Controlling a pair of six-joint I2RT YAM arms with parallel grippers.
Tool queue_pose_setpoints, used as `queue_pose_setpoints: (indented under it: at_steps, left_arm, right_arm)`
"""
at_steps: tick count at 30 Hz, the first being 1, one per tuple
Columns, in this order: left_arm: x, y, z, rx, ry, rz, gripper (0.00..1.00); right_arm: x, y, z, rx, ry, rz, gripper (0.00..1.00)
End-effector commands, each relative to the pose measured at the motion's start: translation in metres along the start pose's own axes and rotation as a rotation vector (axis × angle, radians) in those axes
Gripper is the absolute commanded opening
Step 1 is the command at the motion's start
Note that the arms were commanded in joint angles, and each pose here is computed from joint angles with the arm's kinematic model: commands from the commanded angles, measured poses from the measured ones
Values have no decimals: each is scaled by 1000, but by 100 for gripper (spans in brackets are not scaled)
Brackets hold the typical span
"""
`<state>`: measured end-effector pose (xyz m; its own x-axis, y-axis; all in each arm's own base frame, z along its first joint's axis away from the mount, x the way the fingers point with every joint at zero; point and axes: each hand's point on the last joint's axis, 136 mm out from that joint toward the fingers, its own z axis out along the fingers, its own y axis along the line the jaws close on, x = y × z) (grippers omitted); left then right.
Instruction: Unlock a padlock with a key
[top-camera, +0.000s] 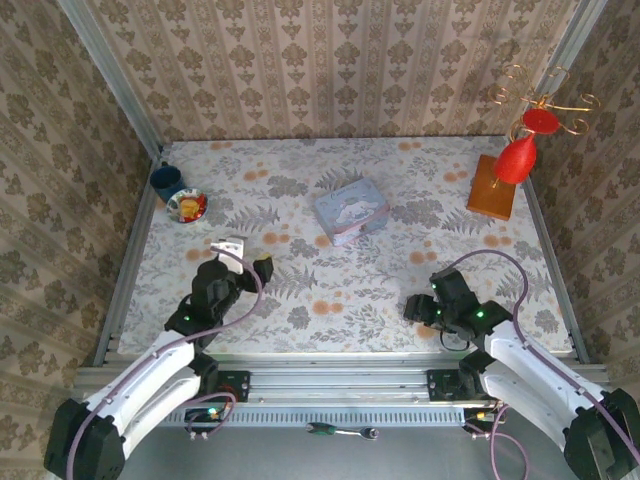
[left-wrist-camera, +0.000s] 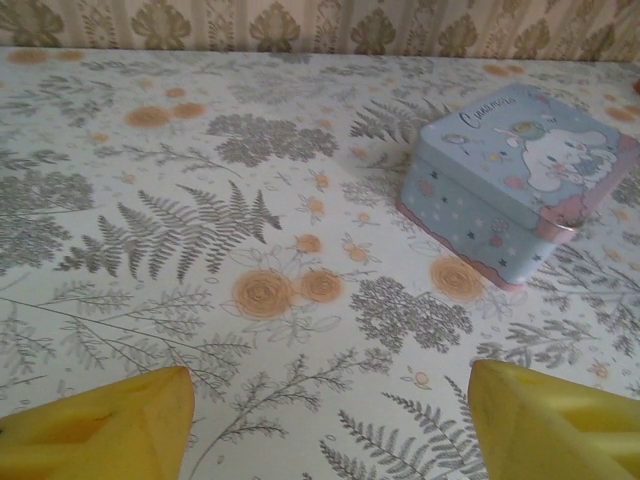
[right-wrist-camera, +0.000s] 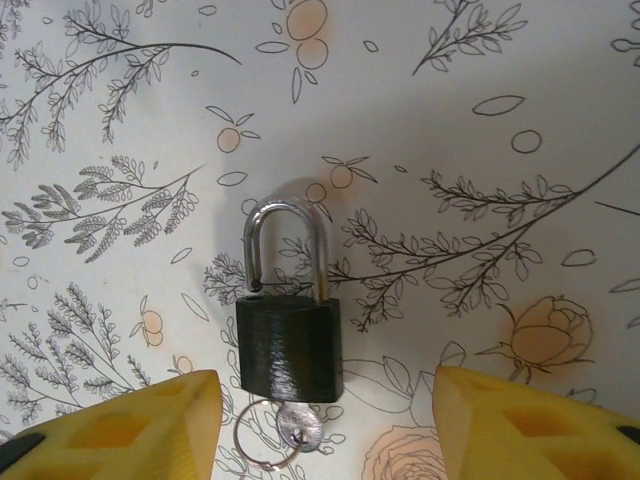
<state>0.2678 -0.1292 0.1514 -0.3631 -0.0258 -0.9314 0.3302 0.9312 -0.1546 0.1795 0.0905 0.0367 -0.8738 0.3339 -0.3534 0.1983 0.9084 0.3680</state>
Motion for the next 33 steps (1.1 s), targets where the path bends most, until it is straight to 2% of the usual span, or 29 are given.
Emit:
queue_pose_setpoints:
  at_steps: [1,2,3,4,7,8,9,10,15,16,18,23,27,29,30,33]
  left_arm:
    - [13,30,-3,-157,51,-7,74]
    - [15,36,-4,-191,60,-9,74]
    - [16,42,-5,-224,66,-13,74]
    - [15,48,-7,-251,66,-14,74]
    - [5,67,-16,-360,43,-31,75]
    - [0,71,-18,-384,26,-38,84]
    - [-6,74,-21,-410,4,-40,100]
    - [-14,87,-24,-466,-23,-47,100]
    - [-49,104,-26,-576,-179,45,100]
    - [-53,112,-25,-610,-192,58,100]
    - [-56,125,-18,-654,-180,63,100]
    - [-45,154,15,-710,-5,85,100]
    - [-25,169,43,-696,38,95,100]
    - [-20,172,56,-657,4,129,100]
    - [-16,171,60,-652,48,140,100]
    - [-23,167,70,-603,4,219,100]
  right_arm:
    - [-9,5,-13,3,-17,-5,62]
    - [-11,7,-16,-1,-19,-9,64]
    - [-14,9,-20,-2,-23,-18,98]
    - [-17,11,-24,3,-31,-29,100]
    - [-32,14,-38,24,-79,-53,100]
    - [-39,16,-42,29,-102,-61,100]
    - [-47,18,-46,38,-135,-74,100]
    - [-58,19,-52,51,-178,-91,100]
    - [-120,26,-88,149,-456,-238,100]
    - [-138,27,-95,184,-554,-291,100]
    - [-160,21,-92,266,-665,-406,100]
    - [-186,-6,-58,348,-757,-405,100]
    - [-197,-21,-27,418,-735,-462,100]
    - [-204,-14,-17,388,-710,-501,100]
    - [-207,-7,-11,349,-702,-540,100]
    - [-217,8,-7,242,-754,-579,100]
